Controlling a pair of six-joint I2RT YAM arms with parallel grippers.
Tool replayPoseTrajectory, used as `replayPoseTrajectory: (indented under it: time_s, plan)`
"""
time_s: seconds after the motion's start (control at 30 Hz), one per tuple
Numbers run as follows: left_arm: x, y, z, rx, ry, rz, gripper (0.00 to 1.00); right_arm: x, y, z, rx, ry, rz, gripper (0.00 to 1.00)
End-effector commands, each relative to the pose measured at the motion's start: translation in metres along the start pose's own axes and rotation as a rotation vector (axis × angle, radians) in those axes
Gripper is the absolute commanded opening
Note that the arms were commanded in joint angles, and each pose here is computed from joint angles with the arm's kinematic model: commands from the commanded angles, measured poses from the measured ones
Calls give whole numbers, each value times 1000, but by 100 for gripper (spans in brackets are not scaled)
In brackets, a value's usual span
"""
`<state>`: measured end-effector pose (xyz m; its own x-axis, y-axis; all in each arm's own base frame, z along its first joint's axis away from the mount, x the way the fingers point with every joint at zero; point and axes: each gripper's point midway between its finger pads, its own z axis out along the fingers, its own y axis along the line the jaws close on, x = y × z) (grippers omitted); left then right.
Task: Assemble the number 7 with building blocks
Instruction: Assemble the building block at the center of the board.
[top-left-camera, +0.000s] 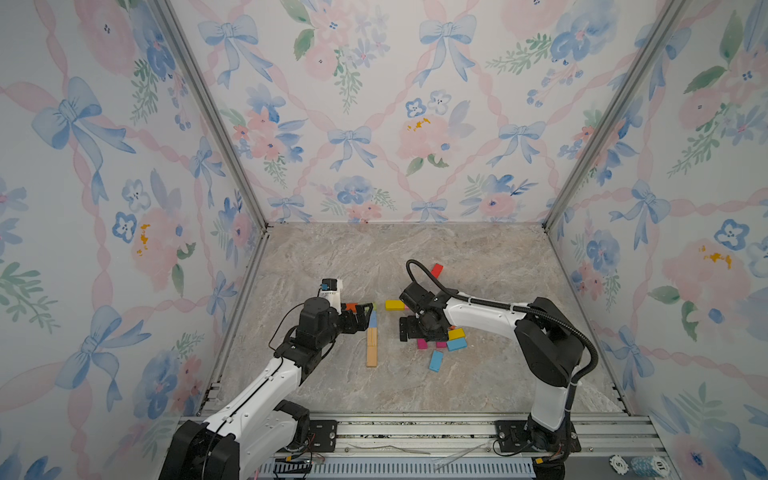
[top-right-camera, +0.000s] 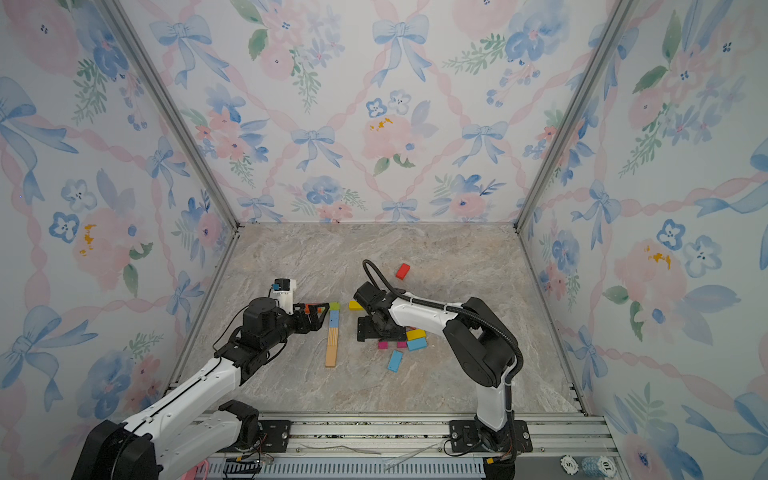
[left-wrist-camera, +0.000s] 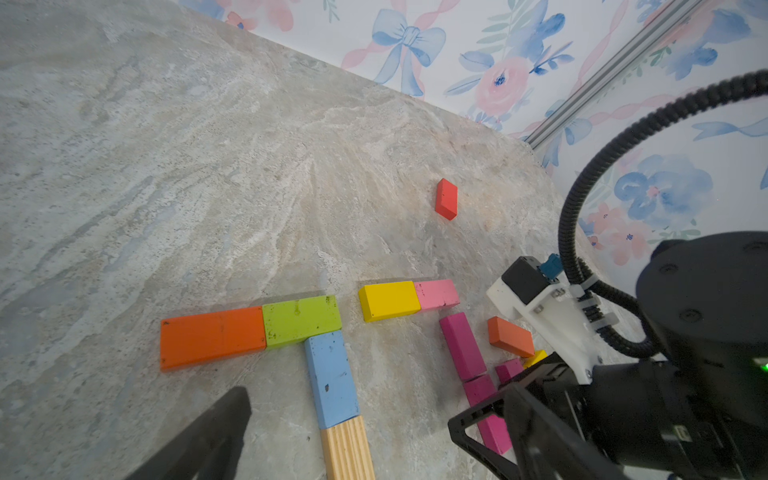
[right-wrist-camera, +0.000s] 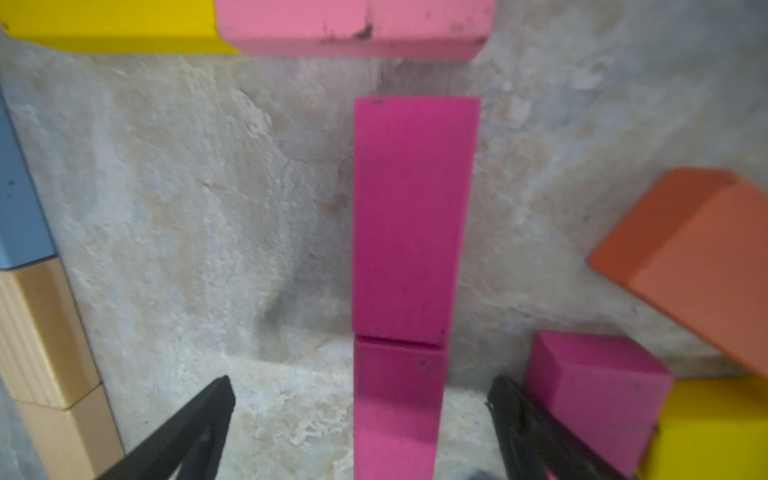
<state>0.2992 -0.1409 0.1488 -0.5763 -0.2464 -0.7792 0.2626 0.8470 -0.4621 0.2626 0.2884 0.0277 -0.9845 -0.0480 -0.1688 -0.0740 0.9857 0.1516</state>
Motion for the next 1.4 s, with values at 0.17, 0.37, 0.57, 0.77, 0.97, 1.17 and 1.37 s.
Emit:
replayPoseTrajectory:
  time_s: [0.17,0.37,0.57,0.77,0.97,1.17,1.37]
  plan:
    - [-12,-11,-12,37,-33,9,98,-14,10,-60,-130,-166,-9,97]
    - [-21,-23,-21,72,-35,12,98,-16,16,-111,-292,-304,25,97]
    - [-28,-30,-33,82,-50,12,98,3,17,-127,-480,-312,149,97]
    - [-24,-27,-40,69,-56,3,98,23,16,-118,-606,-308,268,97]
    - [-25,-15,-44,6,-70,15,98,33,17,-97,-701,-291,361,97]
    - [-19,-8,-41,-15,-58,14,98,38,15,-81,-671,-266,367,98]
    - [-16,-1,-38,-34,-80,13,98,37,12,-69,-655,-260,395,99]
